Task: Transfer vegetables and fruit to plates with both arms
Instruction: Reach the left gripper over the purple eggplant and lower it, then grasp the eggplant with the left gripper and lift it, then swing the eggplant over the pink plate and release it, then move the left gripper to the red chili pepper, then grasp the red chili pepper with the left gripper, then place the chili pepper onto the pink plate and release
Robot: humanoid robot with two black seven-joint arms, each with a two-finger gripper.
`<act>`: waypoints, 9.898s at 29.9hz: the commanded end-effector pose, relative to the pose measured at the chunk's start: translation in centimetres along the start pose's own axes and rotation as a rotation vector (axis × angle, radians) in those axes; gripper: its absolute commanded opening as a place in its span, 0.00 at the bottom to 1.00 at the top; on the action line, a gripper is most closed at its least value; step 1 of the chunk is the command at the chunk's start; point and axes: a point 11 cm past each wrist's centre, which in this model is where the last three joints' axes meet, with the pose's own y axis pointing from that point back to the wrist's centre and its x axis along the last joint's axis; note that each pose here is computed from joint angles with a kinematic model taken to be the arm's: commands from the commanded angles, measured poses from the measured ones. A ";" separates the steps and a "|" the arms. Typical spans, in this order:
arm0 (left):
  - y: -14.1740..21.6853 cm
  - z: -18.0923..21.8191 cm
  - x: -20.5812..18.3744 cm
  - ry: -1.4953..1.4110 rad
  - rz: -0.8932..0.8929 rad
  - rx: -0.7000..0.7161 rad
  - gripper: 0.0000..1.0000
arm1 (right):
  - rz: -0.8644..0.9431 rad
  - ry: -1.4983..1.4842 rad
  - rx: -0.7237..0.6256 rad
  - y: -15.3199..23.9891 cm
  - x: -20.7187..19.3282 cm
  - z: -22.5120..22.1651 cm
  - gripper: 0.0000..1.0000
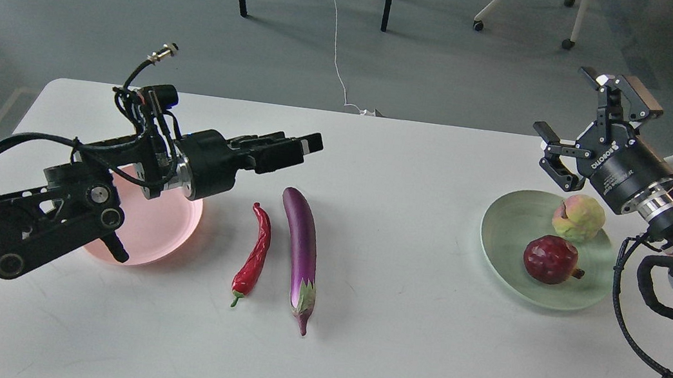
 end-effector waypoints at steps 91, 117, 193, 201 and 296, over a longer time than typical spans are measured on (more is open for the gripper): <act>-6.2 -3.0 -9.2 0.096 -0.397 0.421 0.29 | 0.087 -0.046 -0.025 3.6 2.8 1.7 0.98; 3.5 -6.3 0.3 0.426 -0.150 0.403 0.28 | 0.085 -0.047 -0.029 3.6 2.7 1.9 0.98; 3.4 -5.0 -4.5 0.050 -0.183 0.352 0.98 | 0.086 -0.055 -0.033 3.8 2.7 2.2 0.98; 1.3 -3.8 -6.4 0.025 -0.233 0.325 0.98 | 0.091 -0.054 -0.033 3.9 2.9 2.2 0.98; 10.3 -11.9 -4.9 0.335 -0.133 0.606 0.52 | 0.096 -0.072 -0.055 4.4 2.7 3.5 0.98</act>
